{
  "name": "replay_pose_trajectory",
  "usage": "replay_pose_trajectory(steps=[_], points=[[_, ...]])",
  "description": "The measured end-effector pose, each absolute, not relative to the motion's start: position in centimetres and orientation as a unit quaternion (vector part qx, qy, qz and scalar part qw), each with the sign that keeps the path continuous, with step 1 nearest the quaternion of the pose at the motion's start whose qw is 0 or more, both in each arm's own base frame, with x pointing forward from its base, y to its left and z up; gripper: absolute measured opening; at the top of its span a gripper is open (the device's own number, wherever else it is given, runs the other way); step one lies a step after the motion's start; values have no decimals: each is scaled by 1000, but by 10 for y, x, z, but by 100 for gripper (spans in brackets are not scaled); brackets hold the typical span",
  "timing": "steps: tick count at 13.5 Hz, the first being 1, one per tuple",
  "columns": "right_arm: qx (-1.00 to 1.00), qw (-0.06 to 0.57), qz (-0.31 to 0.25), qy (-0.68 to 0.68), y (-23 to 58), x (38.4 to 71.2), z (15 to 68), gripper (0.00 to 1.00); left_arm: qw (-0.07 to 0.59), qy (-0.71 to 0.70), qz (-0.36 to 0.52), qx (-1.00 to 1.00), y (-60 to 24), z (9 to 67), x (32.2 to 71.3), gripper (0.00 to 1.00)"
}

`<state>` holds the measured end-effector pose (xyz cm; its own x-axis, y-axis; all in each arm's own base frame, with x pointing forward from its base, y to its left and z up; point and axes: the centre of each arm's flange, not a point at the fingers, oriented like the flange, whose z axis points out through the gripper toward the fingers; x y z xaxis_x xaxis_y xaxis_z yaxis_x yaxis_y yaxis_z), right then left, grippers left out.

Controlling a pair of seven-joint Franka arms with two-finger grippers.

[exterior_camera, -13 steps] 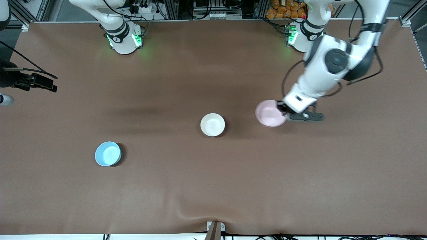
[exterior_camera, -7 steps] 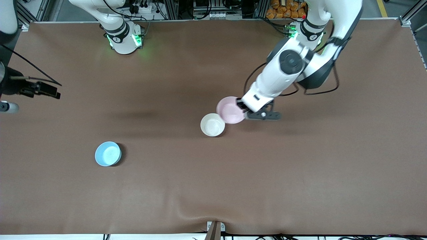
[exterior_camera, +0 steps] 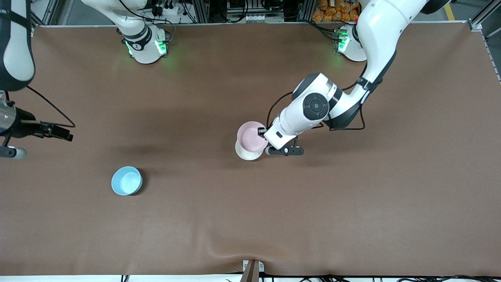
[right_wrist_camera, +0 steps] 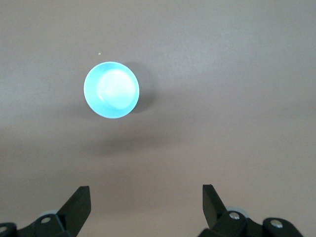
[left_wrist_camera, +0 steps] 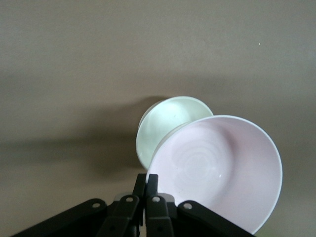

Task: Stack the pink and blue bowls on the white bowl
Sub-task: 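Carry the pink bowl over the white bowl while the right gripper reaches out, then lower the pink bowl into the white bowl while the right gripper grasps the blue bowl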

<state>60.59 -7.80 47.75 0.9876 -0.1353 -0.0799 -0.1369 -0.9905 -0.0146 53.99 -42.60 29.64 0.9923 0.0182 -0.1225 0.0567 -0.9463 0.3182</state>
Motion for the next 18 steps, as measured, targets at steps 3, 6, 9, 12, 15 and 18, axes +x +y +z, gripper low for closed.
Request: replay_pose_trajectory(steps=[3, 6, 9, 12, 15, 18], points=[[-997, 8, 37, 68, -77, 625, 431, 100, 164, 15, -64, 984, -433, 275, 538, 3], [-996, 5, 38, 81, -47, 640, 391, 100, 151, 1, -60, 987, -433, 262, 536, 3], [-995, 3, 27, 95, -5, 651, 361, 100, 153, -3, -58, 986, -435, 242, 536, 3], [-994, -1, 45, 100, -4, 655, 312, 100, 156, -5, -62, 986, -442, 230, 530, 3], [-994, -3, 37, 105, -12, 656, 278, 100, 156, -3, -61, 986, -442, 230, 531, 3], [-994, -3, 9, 108, -17, 648, 248, 100, 150, 0, -58, 987, -436, 226, 535, 3]])
